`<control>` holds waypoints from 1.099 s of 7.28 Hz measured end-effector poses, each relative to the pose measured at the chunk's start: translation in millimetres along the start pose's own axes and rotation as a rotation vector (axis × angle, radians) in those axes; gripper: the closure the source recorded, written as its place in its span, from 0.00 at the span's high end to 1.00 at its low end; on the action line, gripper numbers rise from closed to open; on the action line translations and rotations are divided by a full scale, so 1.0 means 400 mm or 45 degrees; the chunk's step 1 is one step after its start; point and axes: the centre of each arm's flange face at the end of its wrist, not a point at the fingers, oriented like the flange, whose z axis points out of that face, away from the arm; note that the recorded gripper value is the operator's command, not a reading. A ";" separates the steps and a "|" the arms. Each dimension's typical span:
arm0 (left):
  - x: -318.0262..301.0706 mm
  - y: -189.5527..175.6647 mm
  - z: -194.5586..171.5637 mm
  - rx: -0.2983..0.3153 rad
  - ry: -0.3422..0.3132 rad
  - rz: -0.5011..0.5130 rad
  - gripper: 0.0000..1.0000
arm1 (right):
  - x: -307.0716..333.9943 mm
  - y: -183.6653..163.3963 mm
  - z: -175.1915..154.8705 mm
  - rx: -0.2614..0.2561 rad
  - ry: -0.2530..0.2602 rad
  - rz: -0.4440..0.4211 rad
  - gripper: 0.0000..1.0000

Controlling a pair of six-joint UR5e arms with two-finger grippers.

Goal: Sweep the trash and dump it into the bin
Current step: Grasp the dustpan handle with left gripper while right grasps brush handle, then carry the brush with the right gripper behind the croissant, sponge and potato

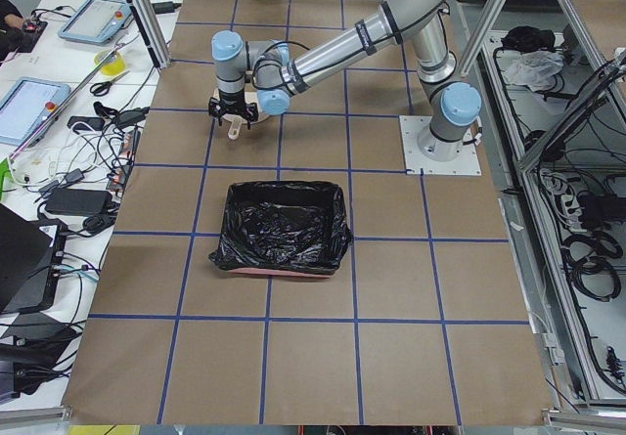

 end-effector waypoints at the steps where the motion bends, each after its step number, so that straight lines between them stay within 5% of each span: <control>1: 0.000 -0.001 0.012 0.002 0.008 -0.018 0.58 | -0.004 0.001 0.015 -0.014 -0.007 0.009 0.99; 2: -0.001 -0.001 0.016 0.004 0.009 -0.027 0.18 | -0.007 0.002 0.024 -0.025 -0.011 0.018 0.99; 3: -0.005 -0.002 0.010 0.002 0.002 -0.028 0.00 | -0.010 0.004 0.033 -0.035 -0.015 0.020 0.97; 8: -0.010 -0.007 -0.015 -0.004 -0.019 -0.026 0.00 | -0.022 0.015 0.090 -0.091 -0.048 0.018 0.82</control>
